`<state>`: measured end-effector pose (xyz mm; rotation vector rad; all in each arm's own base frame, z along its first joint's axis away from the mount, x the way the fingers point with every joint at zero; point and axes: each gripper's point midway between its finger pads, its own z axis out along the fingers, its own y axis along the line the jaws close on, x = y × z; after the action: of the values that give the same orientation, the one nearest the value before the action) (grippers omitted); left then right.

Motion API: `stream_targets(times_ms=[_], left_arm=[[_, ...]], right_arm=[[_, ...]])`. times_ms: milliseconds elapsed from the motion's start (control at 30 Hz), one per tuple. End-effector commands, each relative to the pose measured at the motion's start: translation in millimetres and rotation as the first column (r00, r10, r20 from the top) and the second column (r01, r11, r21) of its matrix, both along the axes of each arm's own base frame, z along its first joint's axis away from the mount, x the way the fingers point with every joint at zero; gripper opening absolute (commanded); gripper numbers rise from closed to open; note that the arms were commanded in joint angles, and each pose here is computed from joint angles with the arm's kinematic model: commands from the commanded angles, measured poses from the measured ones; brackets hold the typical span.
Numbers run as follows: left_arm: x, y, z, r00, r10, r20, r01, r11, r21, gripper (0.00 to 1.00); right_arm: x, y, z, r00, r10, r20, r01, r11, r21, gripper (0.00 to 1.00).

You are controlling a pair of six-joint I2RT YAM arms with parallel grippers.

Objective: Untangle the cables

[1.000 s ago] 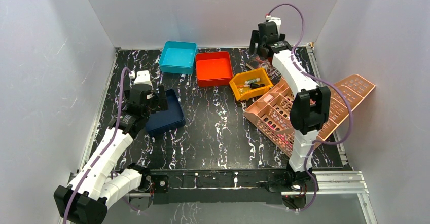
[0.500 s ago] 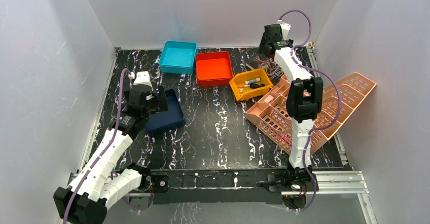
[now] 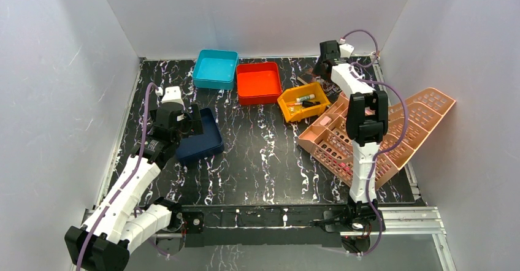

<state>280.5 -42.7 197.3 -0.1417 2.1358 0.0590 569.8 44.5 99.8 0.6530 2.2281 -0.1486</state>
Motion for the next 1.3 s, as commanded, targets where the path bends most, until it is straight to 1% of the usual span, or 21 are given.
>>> stream_targets(times_ms=[0, 67, 200, 433, 533, 633, 733, 833, 900, 1033, 1200, 1267], left_arm=[[-0.3, 1.6, 5.8, 1.000, 0.003, 0.025, -0.003, 1.000, -0.007, 0.98], [-0.2, 1.3, 6.1, 1.000, 0.002, 0.025, -0.002, 1.000, -0.009, 0.98], [-0.2, 1.2, 6.4, 1.000, 0.001, 0.026, -0.001, 1.000, -0.008, 0.98], [-1.3, 0.7, 11.9, 0.999, -0.003, 0.045, 0.004, 1.000, -0.017, 0.98], [-1.6, -0.9, 14.4, 0.998, -0.012, 0.057, 0.013, 1.000, -0.026, 0.98], [-1.4, -4.9, 13.6, 0.998, -0.030, 0.053, 0.032, 0.999, -0.037, 0.98], [-1.8, -6.3, 12.3, 0.998, -0.037, 0.049, 0.039, 0.998, -0.041, 0.98], [-1.7, -4.9, 12.3, 0.998, -0.030, 0.050, 0.032, 0.999, -0.036, 0.98], [-1.2, -3.9, 12.9, 0.998, -0.025, 0.052, 0.027, 0.999, -0.033, 0.98], [-0.3, -4.6, 11.1, 0.999, -0.029, 0.044, 0.030, 0.999, -0.030, 0.98], [-0.6, -4.7, 10.8, 0.999, -0.030, 0.044, 0.032, 0.999, -0.030, 0.98], [-0.6, -5.1, 11.2, 0.998, -0.032, 0.045, 0.033, 0.999, -0.031, 0.98]], right_arm=[[1.8, -17.6, 11.2, 0.988, -0.130, 0.077, 0.127, 0.991, 0.045, 0.98], [-0.1, -19.4, 6.9, 0.984, -0.155, 0.088, 0.151, 0.988, 0.045, 0.98], [2.2, -18.5, 6.6, 0.972, -0.177, 0.157, 0.172, 0.984, 0.044, 0.97], [9.3, -15.6, 2.2, 0.957, -0.195, 0.213, 0.212, 0.976, -0.055, 0.96], [12.1, -10.8, -1.7, 0.954, -0.203, 0.221, 0.226, 0.971, -0.084, 0.91], [15.9, -6.2, -6.6, 0.953, -0.202, 0.227, 0.229, 0.969, -0.095, 0.81], [17.5, -4.0, -13.9, 0.956, -0.197, 0.217, 0.223, 0.970, -0.099, 0.68], [13.8, -3.4, -17.7, 0.957, -0.196, 0.214, 0.222, 0.969, -0.106, 0.57], [9.2, -3.4, -20.0, 0.958, -0.187, 0.216, 0.214, 0.971, -0.111, 0.48], [3.3, -1.9, -11.5, 0.955, -0.164, 0.246, 0.196, 0.974, -0.112, 0.26], [-2.9, -1.9, 8.7, 0.946, -0.145, 0.289, 0.193, 0.971, -0.142, 0.13], [-3.9, -1.6, 24.2, 0.939, -0.135, 0.318, 0.192, 0.969, -0.155, 0.10]])
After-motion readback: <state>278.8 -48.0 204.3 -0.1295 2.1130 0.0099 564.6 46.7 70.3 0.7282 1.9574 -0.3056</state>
